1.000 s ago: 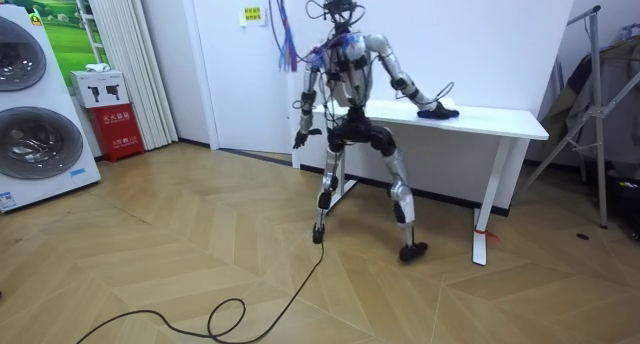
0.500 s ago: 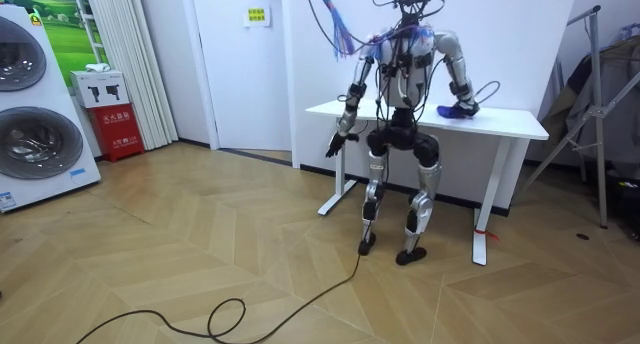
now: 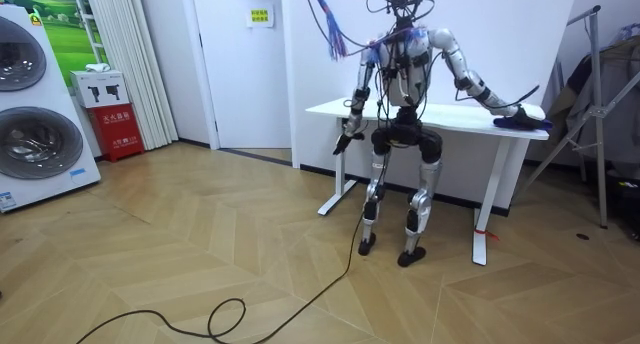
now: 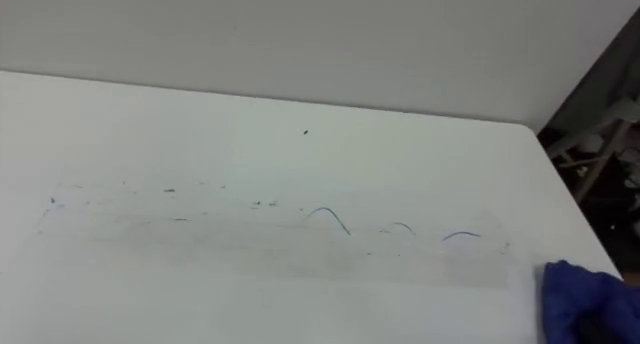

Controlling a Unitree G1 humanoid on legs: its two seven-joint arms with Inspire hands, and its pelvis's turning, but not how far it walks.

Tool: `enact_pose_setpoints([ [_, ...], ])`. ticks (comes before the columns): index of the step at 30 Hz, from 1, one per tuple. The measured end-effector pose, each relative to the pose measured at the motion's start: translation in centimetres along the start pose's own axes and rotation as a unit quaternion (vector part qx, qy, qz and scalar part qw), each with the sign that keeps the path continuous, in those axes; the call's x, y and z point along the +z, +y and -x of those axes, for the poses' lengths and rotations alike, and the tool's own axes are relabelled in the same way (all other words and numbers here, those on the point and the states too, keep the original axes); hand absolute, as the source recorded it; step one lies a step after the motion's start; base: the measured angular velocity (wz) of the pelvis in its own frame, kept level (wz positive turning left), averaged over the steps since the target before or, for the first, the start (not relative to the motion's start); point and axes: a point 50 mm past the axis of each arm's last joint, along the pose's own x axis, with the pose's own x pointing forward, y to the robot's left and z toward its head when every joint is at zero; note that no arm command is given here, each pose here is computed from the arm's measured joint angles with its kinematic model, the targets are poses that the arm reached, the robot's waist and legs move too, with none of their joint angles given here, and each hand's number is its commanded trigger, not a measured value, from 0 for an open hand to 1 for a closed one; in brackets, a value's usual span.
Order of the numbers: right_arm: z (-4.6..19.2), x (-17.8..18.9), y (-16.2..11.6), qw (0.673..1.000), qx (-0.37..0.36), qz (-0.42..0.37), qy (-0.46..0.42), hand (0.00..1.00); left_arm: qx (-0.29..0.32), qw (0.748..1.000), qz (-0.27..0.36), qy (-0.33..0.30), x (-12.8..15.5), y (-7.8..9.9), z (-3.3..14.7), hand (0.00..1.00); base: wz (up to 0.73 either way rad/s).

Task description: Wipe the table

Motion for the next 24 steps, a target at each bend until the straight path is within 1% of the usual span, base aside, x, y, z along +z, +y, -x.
enact_pose_setpoints([
  [1, 0.0, 0.9, 0.5, 1.0, 0.005, 0.005, -0.007, 1.0, -0.004, 1.0, -0.004, -0.007, 0.4, -0.2, 0.0, 0.0, -0.59],
  [2, -0.1, 3.6, 1.7, 0.999, 0.019, 0.025, -0.041, 1.0, -0.01, 1.0, -0.01, -0.022, 1.5, -0.6, -0.1, 0.0, -0.79],
  [3, 0.2, 7.7, 3.3, 0.993, 0.038, 0.051, -0.102, 1.0, -0.021, 0.999, -0.017, -0.025, 2.0, -1.1, -0.2, 0.0, -0.77],
  [4, 0.7, 10.1, 4.3, 0.986, 0.054, 0.064, -0.141, 1.0, -0.024, 0.999, -0.02, -0.027, 2.5, -1.3, -0.3, 0.0, -0.62],
  [5, 2.5, 15.7, 6.4, 0.963, 0.085, 0.093, -0.238, 1.0, -0.027, 0.999, -0.024, -0.032, 3.2, -1.4, -0.4, 0.0, -0.31],
  [6, 4.9, 21.3, 7.9, 0.929, 0.106, 0.118, -0.334, 1.0, -0.027, 0.998, -0.026, -0.04, 3.9, -1.3, -0.5, 0.0, -0.09],
  [7, 6.3, 23.9, 8.5, 0.91, 0.115, 0.126, -0.378, 1.0, -0.026, 0.998, -0.024, -0.046, 4.3, -1.2, -0.6, 0.0, 0.39],
  [8, 8.3, 27.5, 8.8, 0.88, 0.122, 0.13, -0.44, 1.0, -0.025, 0.998, -0.028, -0.057, 5.1, -1.1, -0.6, 0.0, 0.72],
  [9, 9.9, 30.3, 8.6, 0.856, 0.118, 0.138, -0.484, 1.0, -0.028, 0.997, -0.035, -0.065, 5.4, -1.2, -0.5, 0.0, 0.76],
  [11, 10.9, 32.1, 8.3, 0.836, 0.116, 0.151, -0.515, 1.0, -0.033, 0.997, -0.042, -0.056, 4.7, -1.3, -0.3, 0.0, 1.03],
  [13, 10.4, 31.7, 8.2, 0.838, 0.118, 0.154, -0.51, 1.0, -0.046, 0.997, -0.056, -0.023, 2.7, -1.7, 0.0, 0.0, 1.06],
  [14, 9.7, 30.3, 8.6, 0.847, 0.127, 0.159, -0.491, 1.0, -0.059, 0.996, -0.066, 0.0, 1.1, -2.1, 0.4, 0.0, 0.91],
  [15, 8.4, 27.4, 9.2, 0.859, 0.14, 0.179, -0.458, 1.0, -0.074, 0.995, -0.07, 0.014, 0.0, -2.5, 0.8, 0.0, 0.93],
  [16, 7.6, 25.7, 9.6, 0.866, 0.147, 0.192, -0.438, 1.0, -0.078, 0.994, -0.072, 0.018, -0.4, -2.6, 1.0, 0.0, 0.98],
  [17, 6.6, 22.3, 9.5, 0.891, 0.154, 0.138, -0.405, 1.0, -0.081, 0.993, -0.079, 0.022, -0.9, -2.7, 1.2, 0.0, 0.83],
  [18, 6.1, 19.8, 9.5, 0.904, 0.158, 0.105, -0.384, 1.0, -0.081, 0.993, -0.084, 0.028, -1.7, -2.8, 1.4, 0.0, 0.61],
  [19, 6.0, 18.7, 9.4, 0.91, 0.159, 0.089, -0.373, 1.0, -0.08, 0.993, -0.082, 0.031, -2.0, -2.7, 1.5, 0.0, 0.23],
  [21, 5.4, 14.9, 8.8, 0.931, 0.151, 0.039, -0.332, 1.0, -0.075, 0.994, -0.07, 0.04, -2.8, -2.4, 1.6, 0.0, 0.1],
  [22, 5.2, 13.9, 8.4, 0.936, 0.141, 0.029, -0.32, 1.0, -0.073, 0.994, -0.066, 0.041, -2.9, -2.3, 1.6, 0.0, 0.0],
  [24, 4.3, 10.5, 6.8, 0.954, 0.107, 0.02, -0.281, 1.0, -0.057, 0.996, -0.063, 0.029, -2.3, -1.5, 1.1, 0.0, -0.27],
])
